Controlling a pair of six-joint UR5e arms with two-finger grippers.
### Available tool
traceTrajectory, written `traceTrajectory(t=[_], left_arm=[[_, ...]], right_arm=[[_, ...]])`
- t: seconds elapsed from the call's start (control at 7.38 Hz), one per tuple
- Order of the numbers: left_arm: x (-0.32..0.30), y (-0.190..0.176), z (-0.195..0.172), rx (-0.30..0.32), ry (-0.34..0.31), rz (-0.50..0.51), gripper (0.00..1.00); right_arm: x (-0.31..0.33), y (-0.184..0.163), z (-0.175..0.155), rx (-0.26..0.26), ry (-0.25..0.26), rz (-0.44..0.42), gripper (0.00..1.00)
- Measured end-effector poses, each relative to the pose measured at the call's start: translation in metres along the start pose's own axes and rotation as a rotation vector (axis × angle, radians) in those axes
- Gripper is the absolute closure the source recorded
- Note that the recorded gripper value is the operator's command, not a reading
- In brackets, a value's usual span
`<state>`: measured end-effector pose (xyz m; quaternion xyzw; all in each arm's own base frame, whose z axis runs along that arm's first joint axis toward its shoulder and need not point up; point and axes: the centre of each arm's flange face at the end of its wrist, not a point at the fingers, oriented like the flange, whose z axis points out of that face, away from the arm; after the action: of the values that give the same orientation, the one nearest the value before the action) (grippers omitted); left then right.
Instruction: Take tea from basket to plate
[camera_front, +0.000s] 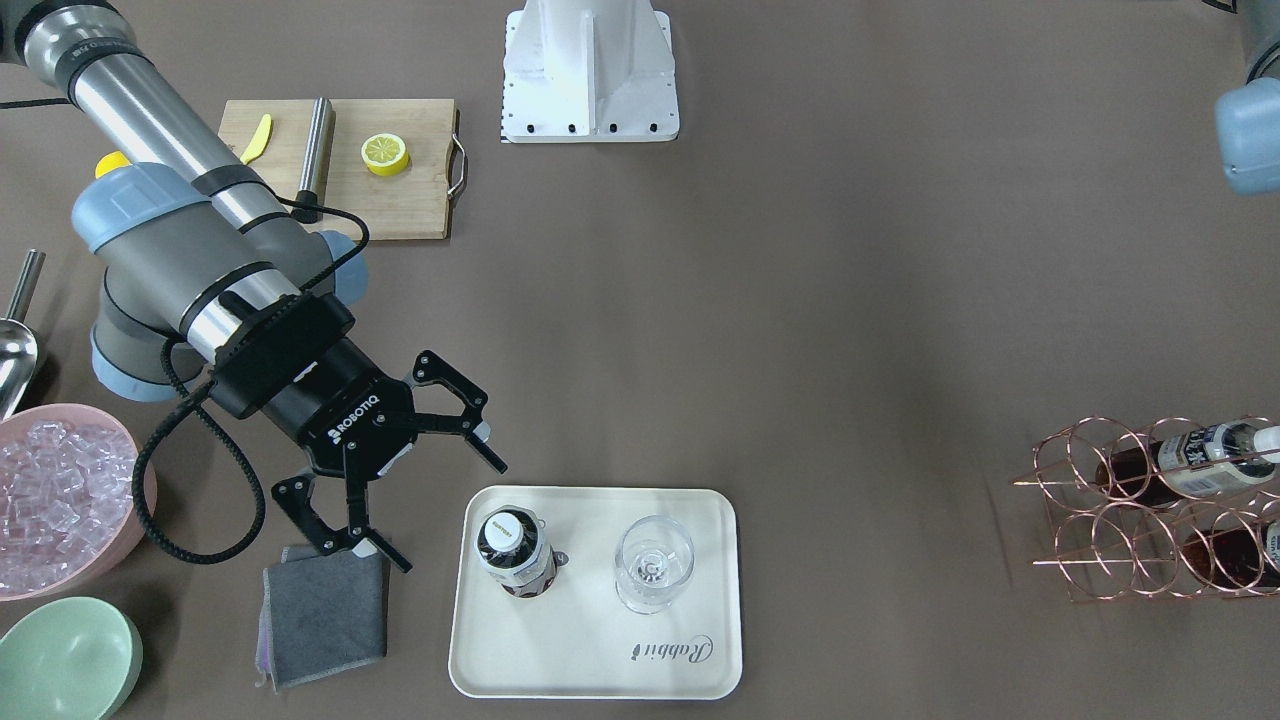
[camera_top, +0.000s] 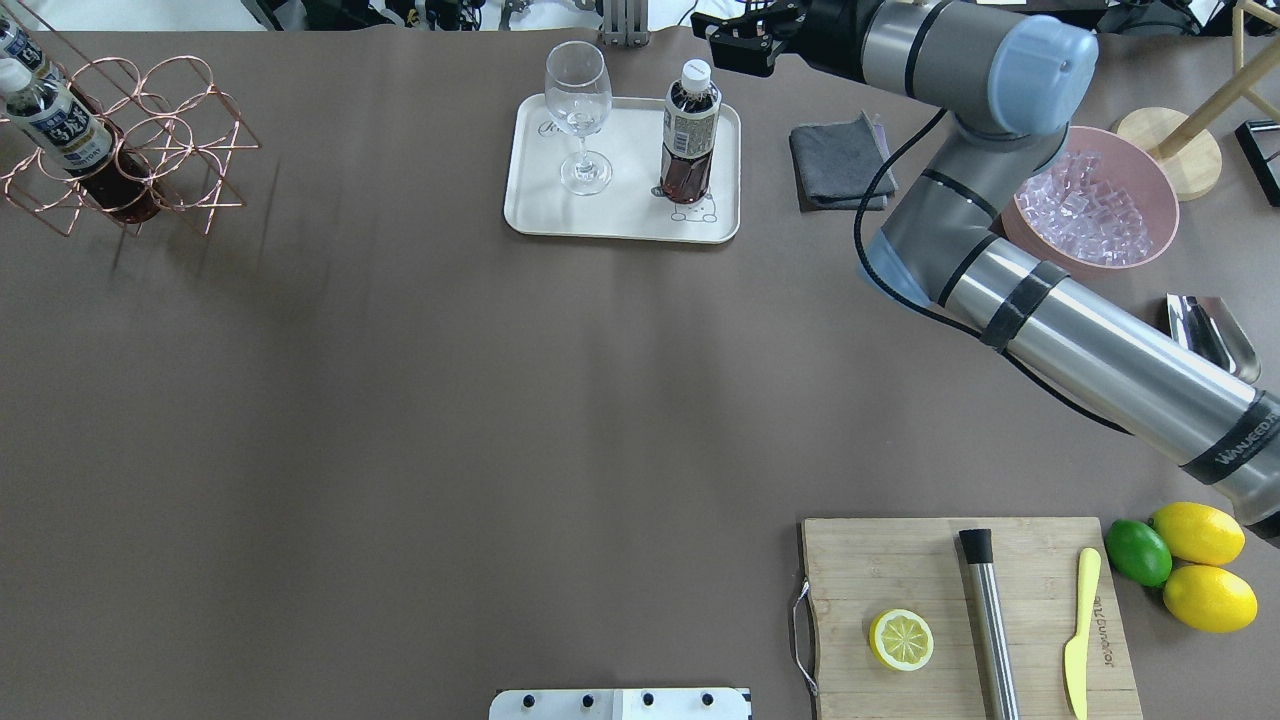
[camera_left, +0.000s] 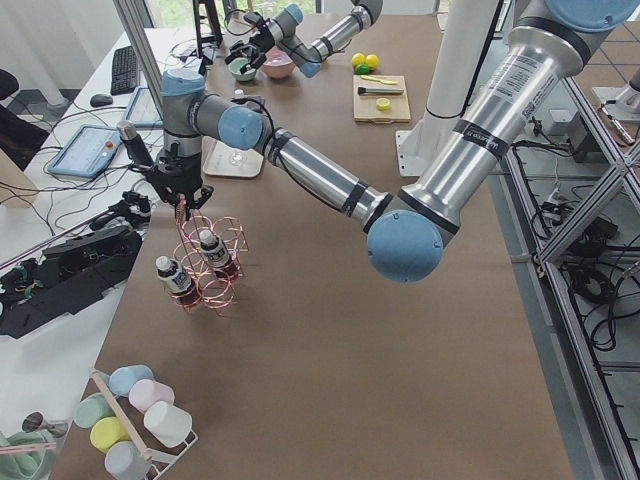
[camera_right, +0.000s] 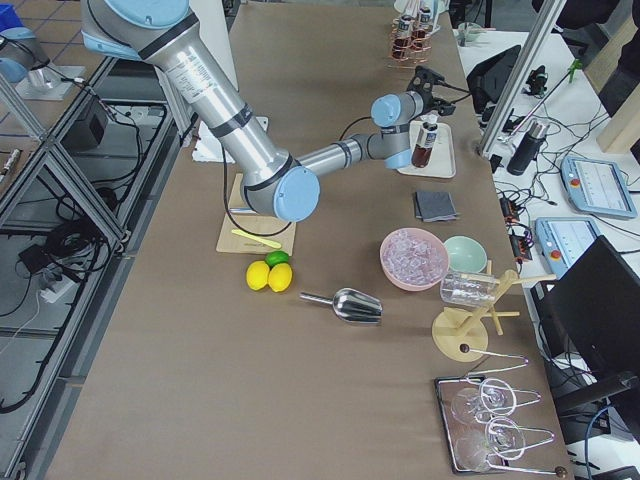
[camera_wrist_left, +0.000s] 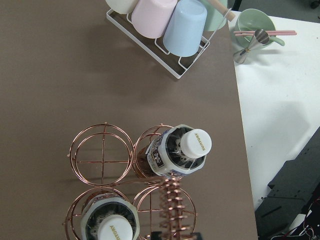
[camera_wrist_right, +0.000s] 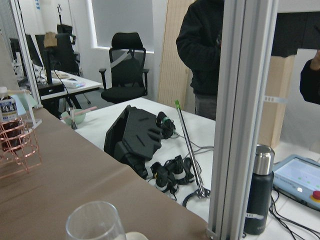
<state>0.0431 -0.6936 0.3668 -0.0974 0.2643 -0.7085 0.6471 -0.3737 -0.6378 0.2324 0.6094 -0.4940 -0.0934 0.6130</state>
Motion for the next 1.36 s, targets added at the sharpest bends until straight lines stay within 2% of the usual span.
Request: traceTrajectory(t=[0.14,0.27,0.68,1.08,1.36], left_arm=[[0.002,-0.011,0.003,0.005,-0.002,-0.009,1.0],[0.005,-0.018,0.007,0.009,-0.004,-0.018,1.0],[0.01,-0.028,0.02,0.01,0.002,-0.022,1.0],[0.016,-0.05,0.036,0.01,0.021,-0.003,1.0],[0.017,-0.06,0.043,0.015,0.017,0.011,1.0]], right_arm=[[0.022,-0.006,-0.003,-0.118,-0.007,0.011,0.0],[0.042,-0.008,-0.011,-0.198,-0.015,0.024,0.0],[0.061,0.018,-0.072,-0.38,0.012,0.101,0.0],[0.067,0.072,-0.179,-0.571,0.039,0.195,0.0],[0.106,0.106,-0.267,-0.682,0.063,0.297,0.0]])
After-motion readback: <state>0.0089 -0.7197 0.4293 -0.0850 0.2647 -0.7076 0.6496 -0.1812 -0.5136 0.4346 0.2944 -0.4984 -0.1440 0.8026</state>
